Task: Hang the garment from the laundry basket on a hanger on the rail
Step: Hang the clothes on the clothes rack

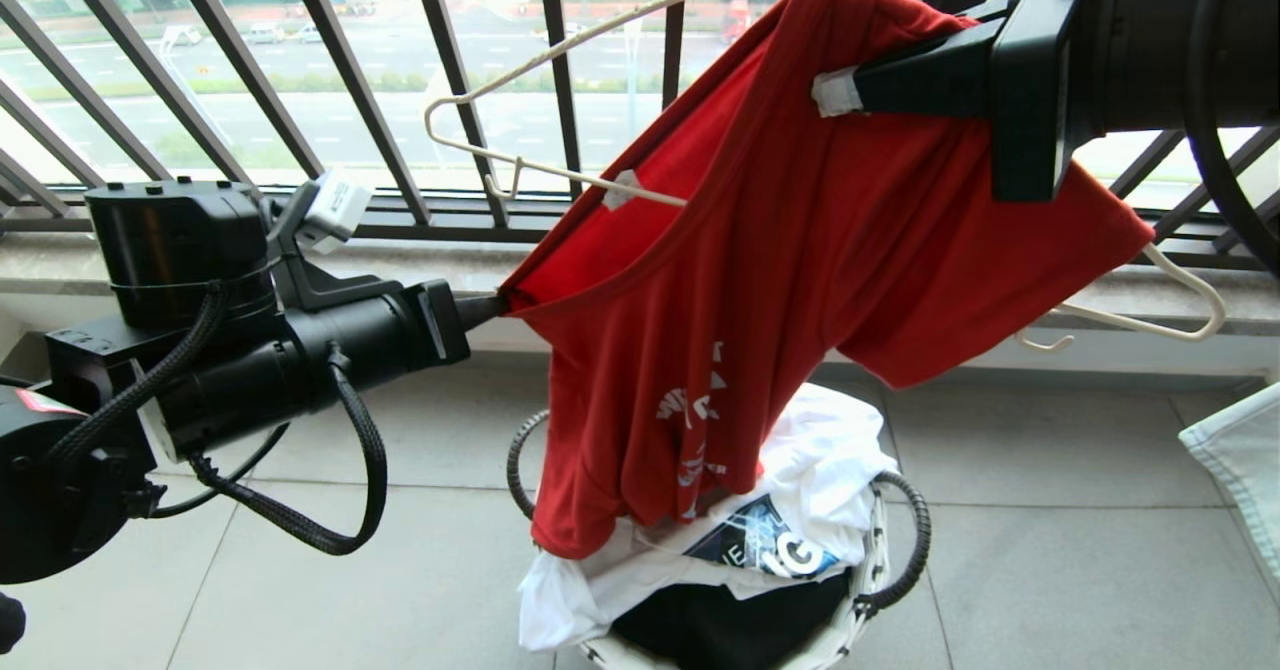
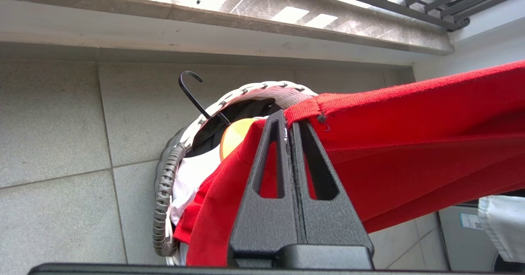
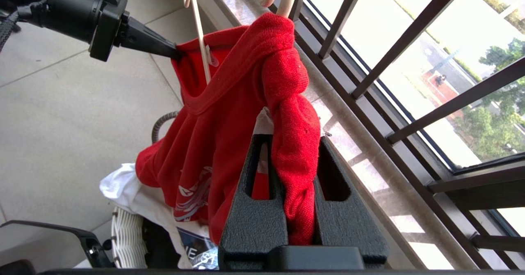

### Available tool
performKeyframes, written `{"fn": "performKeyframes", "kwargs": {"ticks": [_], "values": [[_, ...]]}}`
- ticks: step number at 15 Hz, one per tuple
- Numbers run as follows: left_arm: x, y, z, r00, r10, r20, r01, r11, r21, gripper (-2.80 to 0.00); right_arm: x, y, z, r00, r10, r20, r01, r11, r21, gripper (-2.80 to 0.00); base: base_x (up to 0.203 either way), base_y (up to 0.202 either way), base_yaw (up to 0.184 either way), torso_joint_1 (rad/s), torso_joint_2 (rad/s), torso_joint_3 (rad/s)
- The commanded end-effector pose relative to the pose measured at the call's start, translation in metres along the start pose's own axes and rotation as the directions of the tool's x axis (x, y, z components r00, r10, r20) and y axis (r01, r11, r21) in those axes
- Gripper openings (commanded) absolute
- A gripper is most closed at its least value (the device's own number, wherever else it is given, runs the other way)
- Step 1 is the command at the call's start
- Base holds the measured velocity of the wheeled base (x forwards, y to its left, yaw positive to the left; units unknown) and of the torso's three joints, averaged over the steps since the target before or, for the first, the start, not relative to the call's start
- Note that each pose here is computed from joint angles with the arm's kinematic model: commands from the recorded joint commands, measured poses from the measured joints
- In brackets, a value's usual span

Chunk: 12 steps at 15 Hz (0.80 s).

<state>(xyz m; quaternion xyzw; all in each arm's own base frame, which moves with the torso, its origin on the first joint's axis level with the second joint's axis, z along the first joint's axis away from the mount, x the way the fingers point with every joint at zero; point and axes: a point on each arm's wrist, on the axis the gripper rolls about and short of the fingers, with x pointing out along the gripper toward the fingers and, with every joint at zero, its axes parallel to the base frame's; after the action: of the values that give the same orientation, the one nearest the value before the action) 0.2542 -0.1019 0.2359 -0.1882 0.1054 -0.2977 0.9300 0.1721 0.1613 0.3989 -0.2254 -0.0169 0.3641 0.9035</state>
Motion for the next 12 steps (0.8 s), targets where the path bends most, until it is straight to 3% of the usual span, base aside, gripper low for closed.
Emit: {"fn": "performKeyframes", "kwargs": {"ticks": [1, 7, 12], "values": [[0.008, 0.008, -0.004, 1.0, 0.014, -0.005, -0.014, 1.0, -0.007, -2.8, -0.003, 0.003, -0.001, 1.0, 0.012, -0.002, -0.012, 1.0, -0.004, -2.8, 0.0, 0.0, 0.0, 0.0, 0.0, 0.0], [-0.005, 0.025, 0.025, 0.987, 0.076, 0.144, -0.078, 0.997, 0.007, -2.8, -0.001, 0.01, -0.009, 0.999, 0.038, -0.033, -0.039, 0.999, -0.015, -2.8, 0.0, 0.0, 0.0, 0.0, 0.0, 0.0], [-0.024, 0.02, 0.044, 0.972, 0.078, 0.22, -0.086, 0.996, 0.027, -2.8, 0.007, 0.013, -0.016, 0.996, 0.048, -0.069, -0.05, 0.998, -0.036, -2.8, 0.0, 0.0, 0.0, 0.0, 0.0, 0.0]]}}
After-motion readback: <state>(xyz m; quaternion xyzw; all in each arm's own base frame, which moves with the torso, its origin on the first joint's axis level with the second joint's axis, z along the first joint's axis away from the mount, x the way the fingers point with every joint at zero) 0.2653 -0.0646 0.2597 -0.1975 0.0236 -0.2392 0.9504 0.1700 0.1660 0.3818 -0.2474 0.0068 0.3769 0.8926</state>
